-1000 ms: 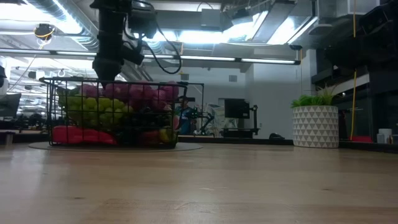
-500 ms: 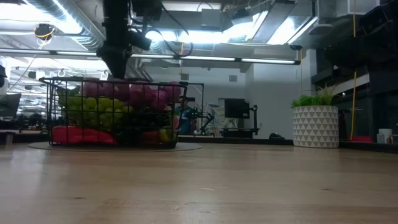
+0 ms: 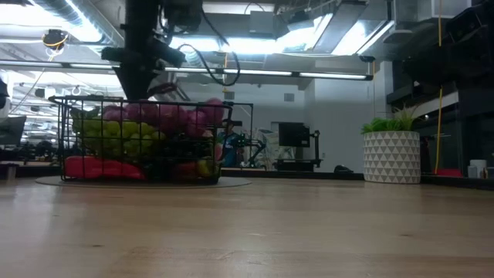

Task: Build produce basket
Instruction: Put the purple garlic into the wire basket

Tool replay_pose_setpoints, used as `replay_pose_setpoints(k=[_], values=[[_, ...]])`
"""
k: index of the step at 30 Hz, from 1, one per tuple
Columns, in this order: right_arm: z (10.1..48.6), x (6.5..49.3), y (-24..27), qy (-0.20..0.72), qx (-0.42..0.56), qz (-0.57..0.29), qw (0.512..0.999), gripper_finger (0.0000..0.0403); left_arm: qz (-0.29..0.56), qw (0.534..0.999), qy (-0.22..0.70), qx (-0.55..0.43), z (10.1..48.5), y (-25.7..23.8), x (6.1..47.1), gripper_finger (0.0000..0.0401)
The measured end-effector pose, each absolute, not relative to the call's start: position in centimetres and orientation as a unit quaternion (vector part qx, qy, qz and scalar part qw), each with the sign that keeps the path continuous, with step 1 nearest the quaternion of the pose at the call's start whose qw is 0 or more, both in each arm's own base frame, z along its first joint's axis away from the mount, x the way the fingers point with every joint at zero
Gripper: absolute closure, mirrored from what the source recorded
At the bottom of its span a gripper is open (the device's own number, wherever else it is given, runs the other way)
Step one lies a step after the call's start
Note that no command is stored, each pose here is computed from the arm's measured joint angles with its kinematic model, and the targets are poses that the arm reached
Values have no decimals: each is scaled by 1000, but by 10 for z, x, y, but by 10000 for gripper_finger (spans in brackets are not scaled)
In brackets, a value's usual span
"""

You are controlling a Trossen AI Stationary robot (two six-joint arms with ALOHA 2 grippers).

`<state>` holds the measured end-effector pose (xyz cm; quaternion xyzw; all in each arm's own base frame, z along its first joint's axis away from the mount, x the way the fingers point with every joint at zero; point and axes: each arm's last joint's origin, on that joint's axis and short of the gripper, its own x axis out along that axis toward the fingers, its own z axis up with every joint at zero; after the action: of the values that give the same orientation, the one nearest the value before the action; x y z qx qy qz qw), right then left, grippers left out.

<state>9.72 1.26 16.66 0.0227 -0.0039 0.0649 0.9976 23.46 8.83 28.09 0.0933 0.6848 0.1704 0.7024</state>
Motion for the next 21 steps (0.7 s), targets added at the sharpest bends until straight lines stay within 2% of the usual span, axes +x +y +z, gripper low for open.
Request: replay_pose_setpoints(k=[9,21], values=[[167,97,13,-4,23,65,998,246,144,705,685,114,277,70,244,244],[167,97,13,-4,23,65,998,246,120,645,741,145,243,77,264,230]])
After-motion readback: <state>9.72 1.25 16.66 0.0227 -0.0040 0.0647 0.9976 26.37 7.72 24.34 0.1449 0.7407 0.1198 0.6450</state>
